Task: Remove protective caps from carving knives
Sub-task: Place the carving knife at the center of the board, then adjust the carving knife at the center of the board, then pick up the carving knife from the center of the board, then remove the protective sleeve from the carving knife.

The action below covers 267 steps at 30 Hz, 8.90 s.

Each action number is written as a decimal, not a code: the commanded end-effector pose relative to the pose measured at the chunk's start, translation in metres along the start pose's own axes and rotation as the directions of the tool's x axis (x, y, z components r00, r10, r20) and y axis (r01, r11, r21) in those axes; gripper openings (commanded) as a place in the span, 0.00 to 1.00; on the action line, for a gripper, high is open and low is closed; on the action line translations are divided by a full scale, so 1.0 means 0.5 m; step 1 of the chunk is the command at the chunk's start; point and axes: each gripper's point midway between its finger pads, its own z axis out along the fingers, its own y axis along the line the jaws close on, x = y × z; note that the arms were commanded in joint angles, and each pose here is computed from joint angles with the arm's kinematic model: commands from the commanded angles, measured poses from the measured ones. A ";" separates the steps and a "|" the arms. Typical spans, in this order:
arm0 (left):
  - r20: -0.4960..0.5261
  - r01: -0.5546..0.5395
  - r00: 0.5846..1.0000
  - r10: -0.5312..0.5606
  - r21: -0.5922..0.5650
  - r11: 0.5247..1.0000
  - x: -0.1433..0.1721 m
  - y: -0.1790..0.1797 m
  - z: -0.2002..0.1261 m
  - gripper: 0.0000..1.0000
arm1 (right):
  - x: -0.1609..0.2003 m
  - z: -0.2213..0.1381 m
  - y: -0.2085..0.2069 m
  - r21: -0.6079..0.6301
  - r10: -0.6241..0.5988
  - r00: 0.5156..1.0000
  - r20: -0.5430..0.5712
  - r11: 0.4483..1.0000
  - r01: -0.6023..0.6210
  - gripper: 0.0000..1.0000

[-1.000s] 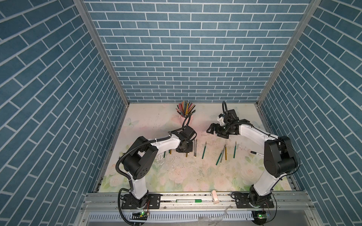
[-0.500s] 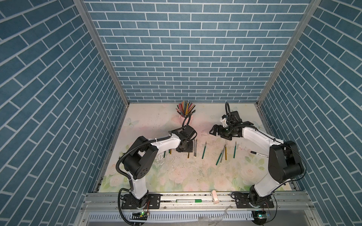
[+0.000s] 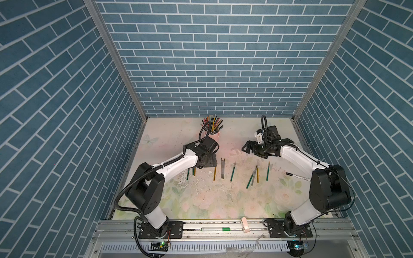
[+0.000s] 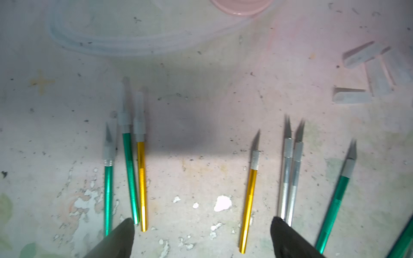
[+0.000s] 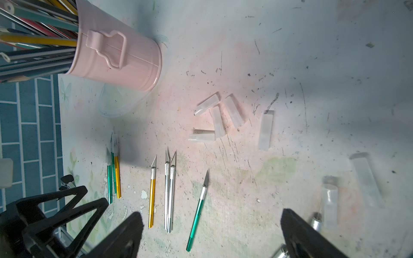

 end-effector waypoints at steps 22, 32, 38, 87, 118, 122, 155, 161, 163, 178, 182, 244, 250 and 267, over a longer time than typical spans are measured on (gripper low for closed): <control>-0.107 -0.004 0.994 -0.010 -0.131 0.991 0.022 0.079 0.097 0.59 | 0.012 -0.008 -0.018 -0.041 0.017 1.000 -0.017 0.999 -0.018 0.96; -0.127 0.008 0.992 -0.024 -0.124 0.992 0.026 0.085 0.124 0.54 | 0.009 -0.005 -0.029 -0.041 0.030 0.999 -0.019 0.999 -0.031 0.96; -0.127 0.006 0.992 -0.021 -0.113 0.994 0.023 0.080 0.127 0.52 | 0.007 -0.005 -0.034 -0.040 0.035 0.999 -0.018 0.999 -0.036 0.96; -0.155 0.019 0.987 -0.038 -0.120 0.993 0.051 0.089 0.140 0.45 | 0.018 0.001 -0.048 -0.045 0.057 0.998 -0.027 0.997 -0.058 0.95; -0.237 0.037 0.969 -0.068 -0.132 0.991 0.120 0.106 0.196 0.17 | 0.015 -0.002 -0.044 -0.053 0.062 0.998 -0.026 0.997 -0.063 0.94; -0.241 0.045 0.968 -0.073 -0.119 0.992 0.123 0.102 0.194 0.07 | 0.015 -0.001 -0.043 -0.054 0.063 0.998 -0.026 0.996 -0.064 0.94; -0.049 -0.074 0.991 0.126 0.589 0.805 0.018 -0.286 -0.018 0.00 | 0.006 -0.011 0.073 -0.265 0.083 0.997 0.007 0.961 -0.078 0.81; -0.043 -0.075 0.991 0.127 0.612 0.788 0.016 -0.316 -0.021 0.00 | 0.017 0.012 0.104 -0.298 0.074 0.997 -0.016 0.952 -0.075 0.76; -0.041 -0.077 0.991 0.129 0.611 0.788 0.015 -0.318 -0.022 0.00 | 0.021 0.021 0.108 -0.300 0.076 0.997 -0.025 0.951 -0.080 0.76; -0.039 -0.084 0.990 0.134 0.603 0.793 0.018 -0.318 -0.021 0.00 | 0.041 0.083 0.139 -0.331 0.092 0.990 -0.105 0.936 -0.122 0.75; -0.038 -0.087 0.990 0.137 0.601 0.795 0.018 -0.318 -0.021 0.00 | 0.043 0.095 0.148 -0.336 0.086 0.989 -0.120 0.934 -0.122 0.80; -0.098 -0.146 0.969 0.226 0.512 0.846 0.063 -0.270 0.009 0.00 | -0.062 0.103 0.140 -0.332 0.125 0.990 -0.071 0.933 -0.141 0.03; -0.116 -0.145 0.964 0.239 0.524 0.839 0.075 -0.272 0.011 0.01 | -0.093 0.097 0.131 -0.332 0.136 0.990 -0.047 0.932 -0.144 0.03; -0.111 -0.165 0.960 0.256 0.512 0.843 0.079 -0.267 0.007 0.01 | -0.117 0.063 0.009 -0.199 0.154 0.988 -0.017 0.968 -0.154 0.04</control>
